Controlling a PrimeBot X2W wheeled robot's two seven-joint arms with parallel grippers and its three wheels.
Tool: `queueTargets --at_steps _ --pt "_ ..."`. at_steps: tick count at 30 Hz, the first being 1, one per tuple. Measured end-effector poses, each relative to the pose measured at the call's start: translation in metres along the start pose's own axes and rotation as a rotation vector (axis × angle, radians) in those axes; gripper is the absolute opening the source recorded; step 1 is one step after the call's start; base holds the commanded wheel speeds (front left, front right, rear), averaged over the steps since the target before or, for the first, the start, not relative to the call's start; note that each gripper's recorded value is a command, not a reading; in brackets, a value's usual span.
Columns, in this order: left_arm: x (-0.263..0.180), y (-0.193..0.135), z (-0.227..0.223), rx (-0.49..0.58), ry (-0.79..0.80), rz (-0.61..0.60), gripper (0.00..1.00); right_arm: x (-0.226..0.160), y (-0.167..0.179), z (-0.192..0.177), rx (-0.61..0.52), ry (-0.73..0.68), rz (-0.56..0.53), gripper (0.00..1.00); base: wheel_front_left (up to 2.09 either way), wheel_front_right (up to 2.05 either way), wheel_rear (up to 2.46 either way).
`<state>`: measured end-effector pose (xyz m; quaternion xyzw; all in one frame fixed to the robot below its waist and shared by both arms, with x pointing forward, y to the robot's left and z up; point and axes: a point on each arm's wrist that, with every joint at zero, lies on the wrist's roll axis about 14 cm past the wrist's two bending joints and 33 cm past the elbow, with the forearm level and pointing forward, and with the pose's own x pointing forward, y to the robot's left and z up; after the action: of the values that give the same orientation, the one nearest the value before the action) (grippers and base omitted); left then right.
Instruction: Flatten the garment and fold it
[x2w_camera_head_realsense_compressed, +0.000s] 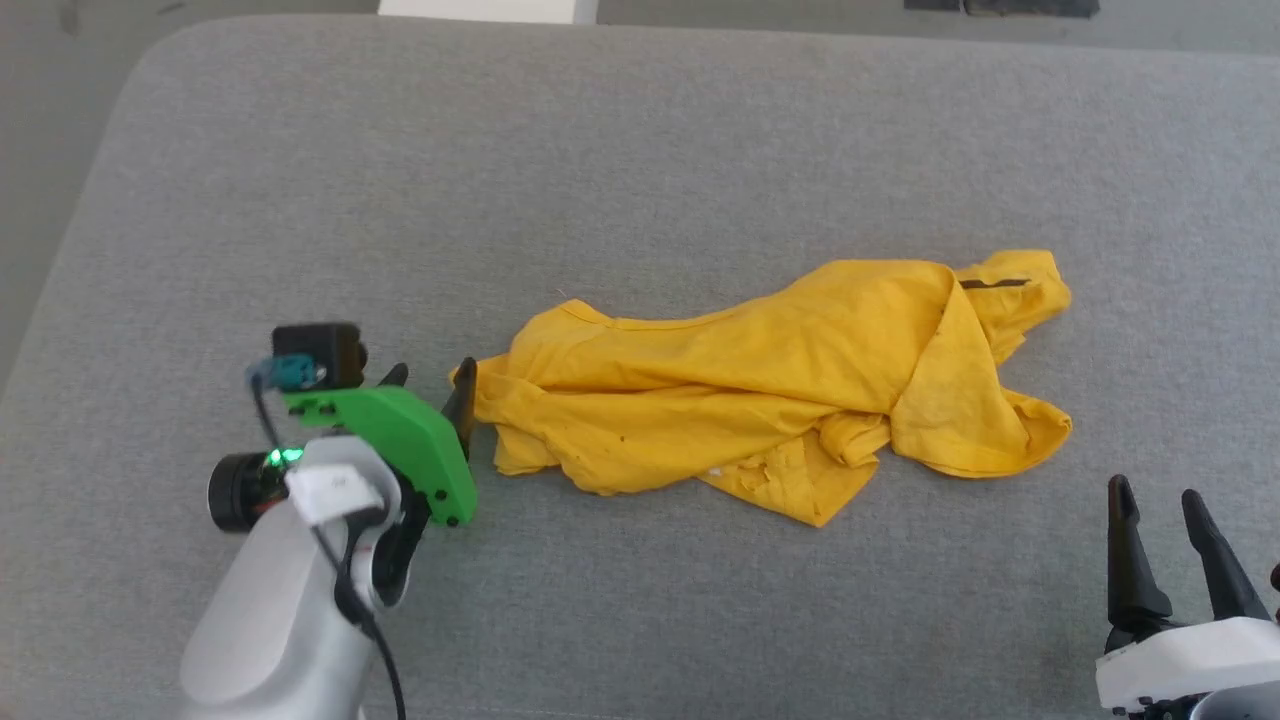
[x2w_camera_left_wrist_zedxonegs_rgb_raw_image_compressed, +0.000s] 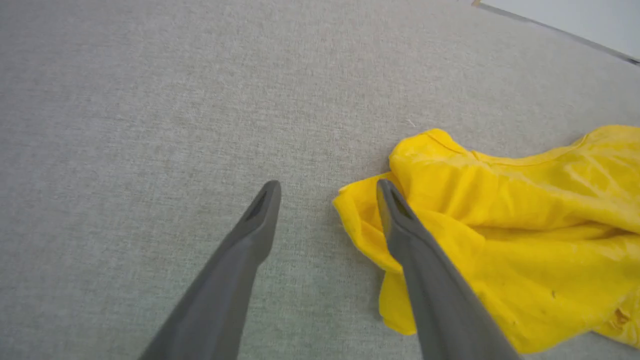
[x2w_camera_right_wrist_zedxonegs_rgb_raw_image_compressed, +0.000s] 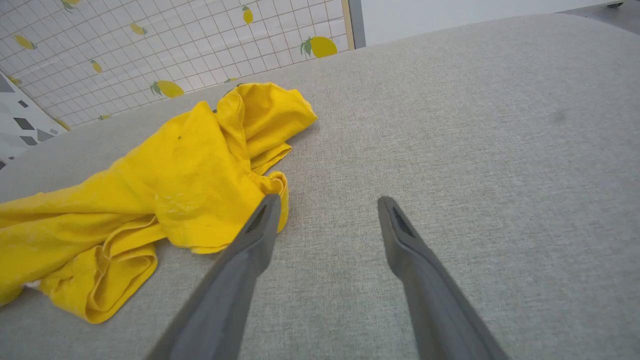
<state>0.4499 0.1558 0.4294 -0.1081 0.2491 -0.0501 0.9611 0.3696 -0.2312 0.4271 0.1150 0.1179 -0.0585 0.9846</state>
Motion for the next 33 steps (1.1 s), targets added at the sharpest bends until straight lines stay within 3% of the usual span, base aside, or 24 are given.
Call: queueTargets --at_steps 4,6,9,12,17,20,25,29,30,31,33 --pt "0.018 0.000 -0.039 0.073 0.234 0.001 1.00 0.000 -0.010 -0.003 -0.002 0.010 -0.033 1.00 0.00 0.00 0.00" --pt "0.020 -0.002 -0.046 0.092 0.277 -0.012 0.00 0.000 -0.014 -0.004 -0.002 0.012 -0.043 1.00 0.00 0.00 0.00" --pt "0.024 -0.008 -0.044 0.111 0.284 -0.055 0.00 -0.002 -0.017 -0.005 0.000 0.015 -0.055 1.00 0.00 0.00 0.00" --pt "0.025 -0.017 -0.027 0.091 0.192 -0.079 0.00 -0.001 -0.019 -0.004 0.000 0.011 -0.059 1.00 0.00 0.00 0.00" --pt "0.010 -0.028 0.047 0.013 -0.144 -0.104 0.00 0.000 -0.013 0.001 0.003 -0.006 -0.039 1.00 0.00 0.00 0.00" --pt "-0.014 -0.014 0.066 -0.064 -0.283 -0.051 0.00 0.001 -0.008 0.004 0.004 -0.016 -0.027 1.00 0.00 0.00 0.00" --pt "-0.056 0.041 0.031 -0.261 -0.362 0.187 0.00 0.004 -0.003 0.005 0.004 -0.020 -0.011 1.00 0.00 0.00 0.00" --pt "-0.075 0.061 -0.035 -0.375 -0.243 0.310 0.00 0.006 -0.003 0.003 0.003 -0.013 -0.011 1.00 0.00 0.00 0.00" --pt "-0.077 0.061 -0.046 -0.386 -0.218 0.320 0.53 0.006 -0.003 0.003 0.002 -0.012 -0.011 1.00 0.00 0.00 0.00" --pt "-0.078 0.061 -0.054 -0.405 -0.203 0.330 1.00 0.007 -0.003 0.003 0.001 -0.008 -0.010 1.00 0.00 0.00 0.00" --pt "-0.079 0.063 -0.059 -0.436 -0.210 0.345 1.00 0.009 -0.001 0.002 -0.003 -0.004 -0.004 1.00 0.00 0.00 0.00"
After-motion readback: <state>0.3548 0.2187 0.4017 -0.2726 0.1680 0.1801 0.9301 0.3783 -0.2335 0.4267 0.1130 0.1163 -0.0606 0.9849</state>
